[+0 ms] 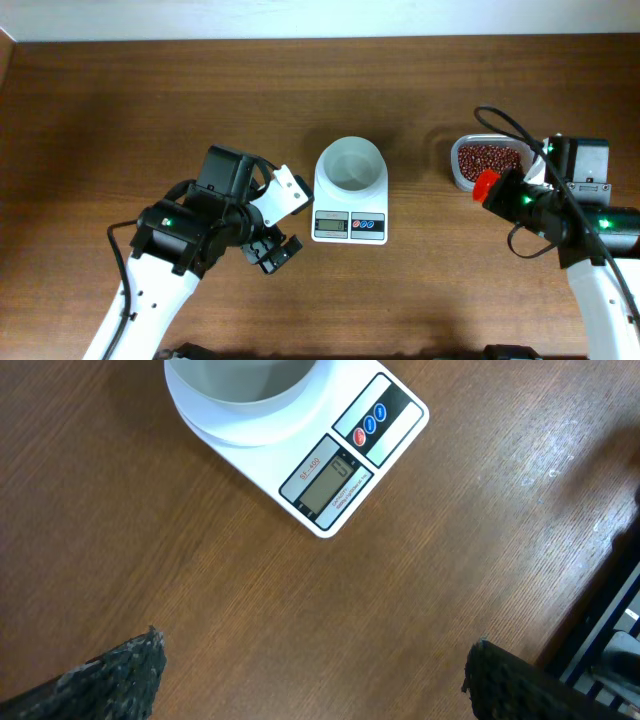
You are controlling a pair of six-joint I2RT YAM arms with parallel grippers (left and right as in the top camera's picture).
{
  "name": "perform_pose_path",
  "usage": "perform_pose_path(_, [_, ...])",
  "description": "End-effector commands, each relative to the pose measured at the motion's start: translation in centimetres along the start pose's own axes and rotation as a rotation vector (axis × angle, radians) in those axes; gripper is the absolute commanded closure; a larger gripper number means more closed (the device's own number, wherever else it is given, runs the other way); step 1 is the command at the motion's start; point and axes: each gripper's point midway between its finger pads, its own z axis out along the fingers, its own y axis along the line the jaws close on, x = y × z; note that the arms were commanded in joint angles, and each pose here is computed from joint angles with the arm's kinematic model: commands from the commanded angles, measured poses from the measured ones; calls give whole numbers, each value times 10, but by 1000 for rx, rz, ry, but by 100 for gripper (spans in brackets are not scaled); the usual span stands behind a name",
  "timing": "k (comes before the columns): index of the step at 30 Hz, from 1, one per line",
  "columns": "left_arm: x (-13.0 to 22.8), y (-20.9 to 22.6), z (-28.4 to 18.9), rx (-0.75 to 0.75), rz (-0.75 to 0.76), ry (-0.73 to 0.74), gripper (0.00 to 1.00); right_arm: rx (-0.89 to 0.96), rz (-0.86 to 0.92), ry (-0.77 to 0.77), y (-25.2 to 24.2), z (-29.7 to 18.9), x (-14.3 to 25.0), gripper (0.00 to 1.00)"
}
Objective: Scoop and weigh 50g on scale
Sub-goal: 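Position the held scoop above the bean tub with the right gripper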
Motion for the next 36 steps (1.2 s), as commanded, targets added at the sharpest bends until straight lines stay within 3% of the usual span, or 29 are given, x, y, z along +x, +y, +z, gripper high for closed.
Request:
perform_pose_path(1, [-5, 1, -3, 2, 15, -20, 1, 26, -10, -45, -3, -6, -11, 96])
perform_pose_path(4, [-5, 1, -3, 2, 15, -20, 1, 4, -26, -92, 2, -7, -22, 96])
perform_pose_path(9, [-5, 1, -3, 2, 15, -21, 1, 13, -304, -103, 4, -7, -25, 96])
perform_pose_path(18, [-5, 1, -3, 2, 15, -21, 1, 1, -574, -241, 25, -30, -61, 96])
perform_pose_path(27, [-5, 1, -3, 2, 15, -21, 1, 109, -628, -90, 2, 23, -64, 96])
perform_pose_path(36, [-5, 1, -3, 2, 15, -21, 1, 88, -585, -124, 8, 12, -65, 96])
